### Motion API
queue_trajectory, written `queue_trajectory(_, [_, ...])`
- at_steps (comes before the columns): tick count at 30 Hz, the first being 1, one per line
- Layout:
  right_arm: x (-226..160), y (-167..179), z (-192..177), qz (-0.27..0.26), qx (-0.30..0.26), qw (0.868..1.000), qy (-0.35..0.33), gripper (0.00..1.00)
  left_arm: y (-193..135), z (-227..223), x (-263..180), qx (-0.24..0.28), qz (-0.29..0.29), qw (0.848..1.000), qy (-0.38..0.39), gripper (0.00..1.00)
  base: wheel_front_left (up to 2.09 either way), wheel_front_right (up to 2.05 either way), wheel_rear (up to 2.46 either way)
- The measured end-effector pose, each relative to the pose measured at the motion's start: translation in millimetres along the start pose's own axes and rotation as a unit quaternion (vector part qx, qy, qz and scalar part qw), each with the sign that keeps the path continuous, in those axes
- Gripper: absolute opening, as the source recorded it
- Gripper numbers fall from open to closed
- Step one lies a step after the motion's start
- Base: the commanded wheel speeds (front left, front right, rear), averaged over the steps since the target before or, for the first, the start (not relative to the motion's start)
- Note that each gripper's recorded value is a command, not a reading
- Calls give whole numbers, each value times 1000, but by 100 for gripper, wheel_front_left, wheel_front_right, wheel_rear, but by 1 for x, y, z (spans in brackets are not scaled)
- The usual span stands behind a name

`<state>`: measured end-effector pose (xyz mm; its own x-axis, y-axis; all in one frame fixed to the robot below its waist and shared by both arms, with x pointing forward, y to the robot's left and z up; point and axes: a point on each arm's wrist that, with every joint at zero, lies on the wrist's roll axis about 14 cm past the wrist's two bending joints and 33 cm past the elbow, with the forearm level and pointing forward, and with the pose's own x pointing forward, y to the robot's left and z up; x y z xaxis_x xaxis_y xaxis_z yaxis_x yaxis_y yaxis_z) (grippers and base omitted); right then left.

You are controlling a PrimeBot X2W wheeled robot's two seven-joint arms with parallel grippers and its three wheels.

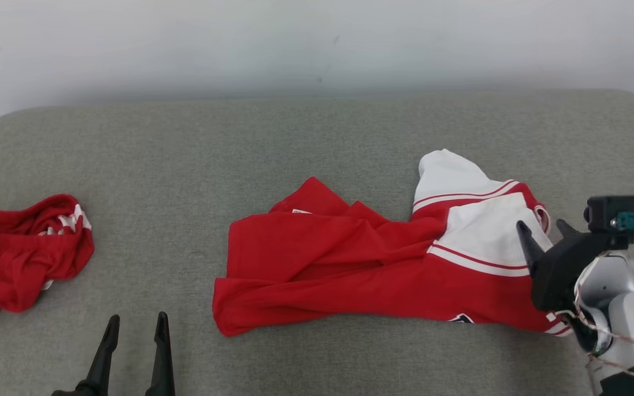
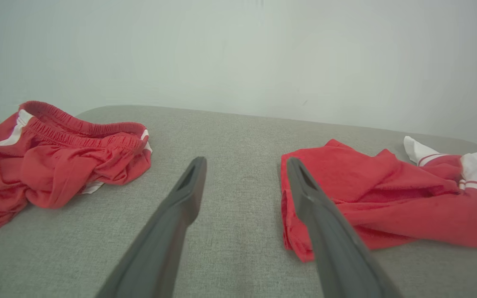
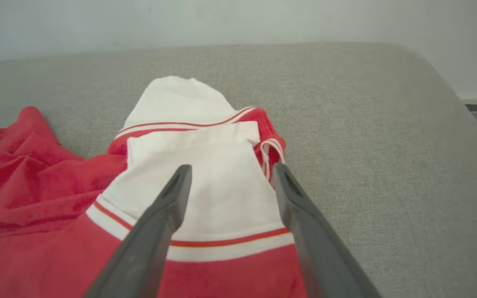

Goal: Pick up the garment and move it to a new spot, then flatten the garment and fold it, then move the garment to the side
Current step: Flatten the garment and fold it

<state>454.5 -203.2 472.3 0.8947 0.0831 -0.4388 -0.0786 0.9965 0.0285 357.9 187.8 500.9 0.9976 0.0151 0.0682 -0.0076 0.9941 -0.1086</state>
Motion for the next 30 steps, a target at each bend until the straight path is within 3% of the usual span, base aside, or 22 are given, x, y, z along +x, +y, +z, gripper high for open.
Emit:
queue_trajectory(9, [21,-14,-22,-27,8,995,94,100,13,-5,-4,2,22,1000,9,100,0,0,0])
queue_trajectory(26, [16,-29,-53,-27,72,988,131,100,9,-9,1,2,15,1000,14,100,0,0,0])
queue_trajectory(30, [17,-20,-59,-8,77,987,139,100,10,-7,2,3,14,1000,11,100,0,0,0])
